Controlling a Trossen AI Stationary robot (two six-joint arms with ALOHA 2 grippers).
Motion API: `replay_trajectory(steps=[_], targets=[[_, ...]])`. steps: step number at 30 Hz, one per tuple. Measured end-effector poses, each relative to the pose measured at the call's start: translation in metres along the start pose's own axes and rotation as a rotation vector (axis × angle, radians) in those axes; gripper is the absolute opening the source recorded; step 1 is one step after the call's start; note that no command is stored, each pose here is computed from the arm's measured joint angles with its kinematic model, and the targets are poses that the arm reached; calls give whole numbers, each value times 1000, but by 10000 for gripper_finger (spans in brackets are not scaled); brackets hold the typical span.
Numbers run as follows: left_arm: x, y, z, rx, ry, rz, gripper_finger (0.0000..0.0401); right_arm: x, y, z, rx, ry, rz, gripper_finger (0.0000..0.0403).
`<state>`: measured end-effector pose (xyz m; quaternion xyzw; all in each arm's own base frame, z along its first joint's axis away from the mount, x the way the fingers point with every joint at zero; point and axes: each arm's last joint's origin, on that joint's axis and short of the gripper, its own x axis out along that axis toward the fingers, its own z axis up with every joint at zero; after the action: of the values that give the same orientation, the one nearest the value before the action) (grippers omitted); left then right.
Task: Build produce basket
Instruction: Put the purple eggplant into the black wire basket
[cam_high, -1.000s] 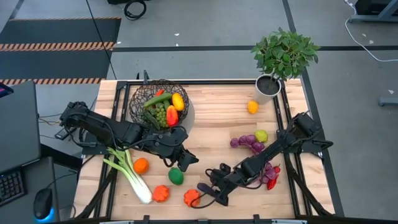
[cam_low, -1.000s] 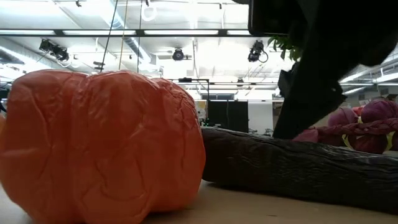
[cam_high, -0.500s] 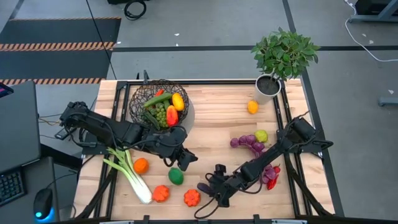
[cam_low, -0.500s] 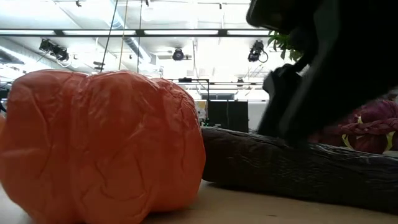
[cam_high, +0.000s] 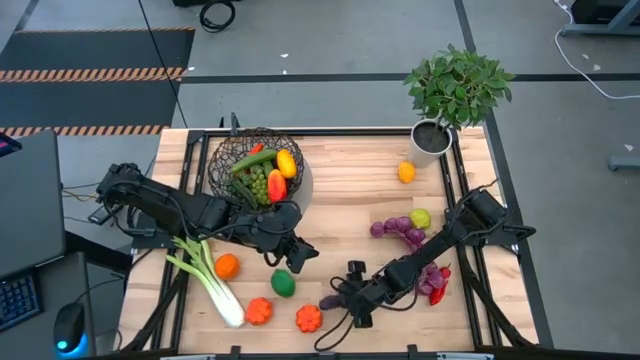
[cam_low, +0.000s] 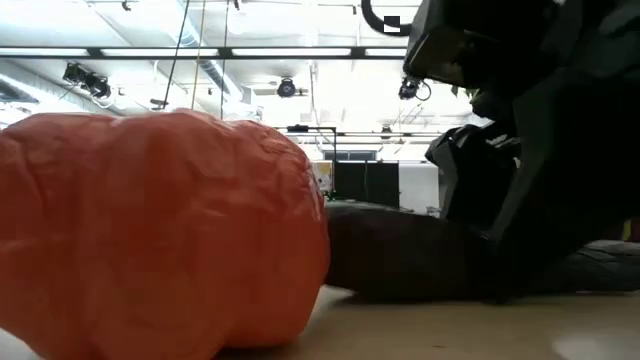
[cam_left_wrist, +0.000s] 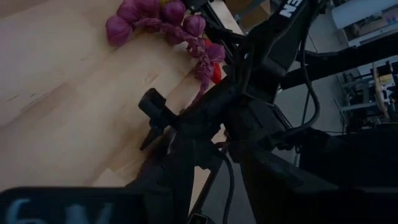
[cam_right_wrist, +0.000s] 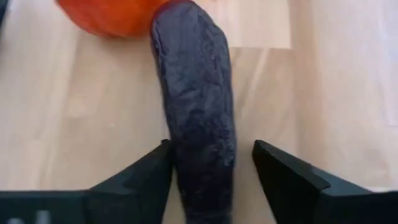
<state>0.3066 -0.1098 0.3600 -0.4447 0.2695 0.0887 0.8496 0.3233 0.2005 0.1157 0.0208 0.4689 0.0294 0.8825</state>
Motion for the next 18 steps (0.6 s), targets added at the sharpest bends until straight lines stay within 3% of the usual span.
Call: replay_trajectory(steps=[9,18], targets=[[0,2,-1,144,12,20,133,-16,-17,10,40,23,-22,95],[-1,2,2,230,-11,24,132,-65,-33,25,70,0,-81,103]])
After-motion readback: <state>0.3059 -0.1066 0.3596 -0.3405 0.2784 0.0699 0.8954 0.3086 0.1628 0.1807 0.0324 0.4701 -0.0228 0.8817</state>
